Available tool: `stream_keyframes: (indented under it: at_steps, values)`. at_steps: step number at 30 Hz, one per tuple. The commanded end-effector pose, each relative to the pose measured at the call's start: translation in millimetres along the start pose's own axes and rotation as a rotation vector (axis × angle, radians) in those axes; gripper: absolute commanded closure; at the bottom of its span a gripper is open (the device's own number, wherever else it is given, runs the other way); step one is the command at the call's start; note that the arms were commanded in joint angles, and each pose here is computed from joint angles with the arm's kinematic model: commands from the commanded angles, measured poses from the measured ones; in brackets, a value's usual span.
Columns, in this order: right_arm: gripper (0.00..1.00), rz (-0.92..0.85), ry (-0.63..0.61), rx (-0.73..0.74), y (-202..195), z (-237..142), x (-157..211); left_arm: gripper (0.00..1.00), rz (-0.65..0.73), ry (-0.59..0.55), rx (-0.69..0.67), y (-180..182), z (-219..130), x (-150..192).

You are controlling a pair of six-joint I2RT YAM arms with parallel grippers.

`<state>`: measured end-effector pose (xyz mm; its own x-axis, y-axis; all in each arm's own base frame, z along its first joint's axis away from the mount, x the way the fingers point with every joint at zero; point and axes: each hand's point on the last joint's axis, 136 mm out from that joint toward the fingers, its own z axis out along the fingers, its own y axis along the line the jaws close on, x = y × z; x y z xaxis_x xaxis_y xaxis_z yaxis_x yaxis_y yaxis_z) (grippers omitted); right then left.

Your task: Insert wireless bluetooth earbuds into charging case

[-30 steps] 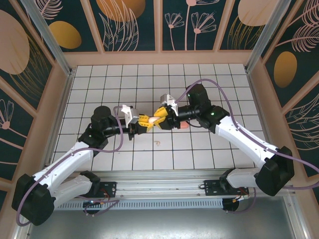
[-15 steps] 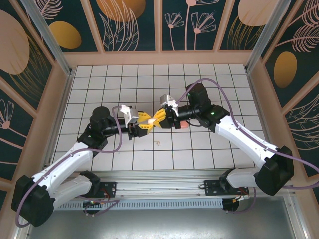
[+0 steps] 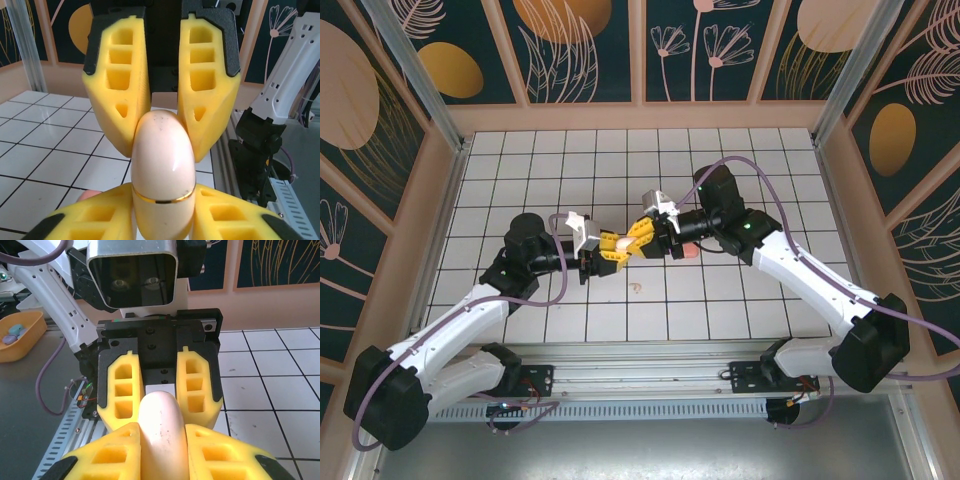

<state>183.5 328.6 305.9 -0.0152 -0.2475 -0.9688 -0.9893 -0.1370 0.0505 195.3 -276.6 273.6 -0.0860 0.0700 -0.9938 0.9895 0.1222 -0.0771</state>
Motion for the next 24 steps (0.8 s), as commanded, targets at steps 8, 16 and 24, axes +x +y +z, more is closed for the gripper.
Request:
stream_keyframes:
  at_steps: [8, 16, 24]
  values:
    - [0.55, -0.008, -0.052, 0.058, -10.2, -11.1, -12.4, 0.81, 0.054, -0.015, -0.016, 2.2, -0.2, -12.3]
    - [0.54, 0.04, -0.056, 0.134, -29.1, -16.0, -12.4, 0.82, 0.054, -0.015, -0.012, 0.8, 0.2, -11.4]
    - [0.52, 0.129, -0.042, 0.248, -58.8, -19.3, -4.7, 0.82, 0.068, -0.02, -0.015, -0.4, -0.9, -13.9]
